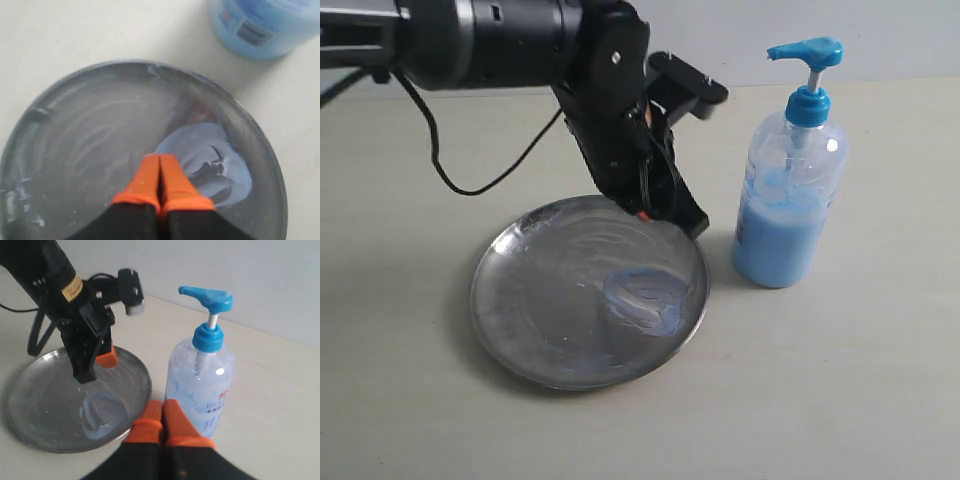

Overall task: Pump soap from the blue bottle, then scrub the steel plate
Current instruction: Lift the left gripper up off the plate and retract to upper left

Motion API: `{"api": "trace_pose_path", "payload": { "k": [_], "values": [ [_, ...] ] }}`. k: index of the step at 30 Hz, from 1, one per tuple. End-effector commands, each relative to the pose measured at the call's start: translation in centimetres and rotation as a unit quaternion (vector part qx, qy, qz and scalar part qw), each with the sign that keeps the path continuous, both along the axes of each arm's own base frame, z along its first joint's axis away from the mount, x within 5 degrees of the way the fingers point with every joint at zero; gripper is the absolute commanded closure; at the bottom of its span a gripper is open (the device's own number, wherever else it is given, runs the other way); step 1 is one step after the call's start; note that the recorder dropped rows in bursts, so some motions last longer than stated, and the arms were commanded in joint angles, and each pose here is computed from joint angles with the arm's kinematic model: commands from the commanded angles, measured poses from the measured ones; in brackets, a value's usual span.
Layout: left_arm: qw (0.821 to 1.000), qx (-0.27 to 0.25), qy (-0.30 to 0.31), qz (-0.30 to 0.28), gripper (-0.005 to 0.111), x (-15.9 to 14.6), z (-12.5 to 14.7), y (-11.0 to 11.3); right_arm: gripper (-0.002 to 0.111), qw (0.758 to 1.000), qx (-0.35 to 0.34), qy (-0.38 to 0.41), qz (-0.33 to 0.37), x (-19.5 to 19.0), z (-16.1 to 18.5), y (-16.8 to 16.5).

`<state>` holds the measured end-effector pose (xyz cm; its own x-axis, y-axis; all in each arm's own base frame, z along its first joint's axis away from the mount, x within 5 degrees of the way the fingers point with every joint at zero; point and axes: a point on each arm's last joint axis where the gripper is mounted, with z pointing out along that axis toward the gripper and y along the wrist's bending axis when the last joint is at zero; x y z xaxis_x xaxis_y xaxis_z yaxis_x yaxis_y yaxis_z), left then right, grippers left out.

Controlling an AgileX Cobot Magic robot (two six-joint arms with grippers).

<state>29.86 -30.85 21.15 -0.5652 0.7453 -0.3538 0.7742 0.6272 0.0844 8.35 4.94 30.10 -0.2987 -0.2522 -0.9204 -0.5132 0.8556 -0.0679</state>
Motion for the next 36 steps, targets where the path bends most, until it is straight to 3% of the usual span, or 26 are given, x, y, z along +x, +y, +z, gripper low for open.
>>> {"api": "trace_pose_path", "payload": {
  "k": [1,11,20,29,36],
  "values": [
    [0.998,-0.033,-0.015,0.047,0.107,0.3,3.3,1.7,0.108,1.0,-0.002,-0.002,-0.002,-0.1,-0.1,-0.1],
    [0.991,-0.09,-0.062,0.072,0.107,-1.5,9.9,5.2,0.108,1.0,-0.007,-0.001,0.003,0.0,-1.2,0.0],
    [0.98,-0.145,-0.113,0.07,0.107,-6.3,14.5,9.7,0.108,1.0,-0.007,0.0,0.003,0.0,-1.2,0.0],
    [0.958,-0.222,-0.163,0.085,0.107,-11.9,17.0,14.8,0.108,1.0,-0.007,0.0,0.003,0.0,-1.2,0.0],
    [0.932,-0.284,-0.206,0.089,0.107,-16.3,17.4,18.8,0.108,1.0,-0.007,0.0,0.003,0.0,-1.2,0.0]
  ]
}}
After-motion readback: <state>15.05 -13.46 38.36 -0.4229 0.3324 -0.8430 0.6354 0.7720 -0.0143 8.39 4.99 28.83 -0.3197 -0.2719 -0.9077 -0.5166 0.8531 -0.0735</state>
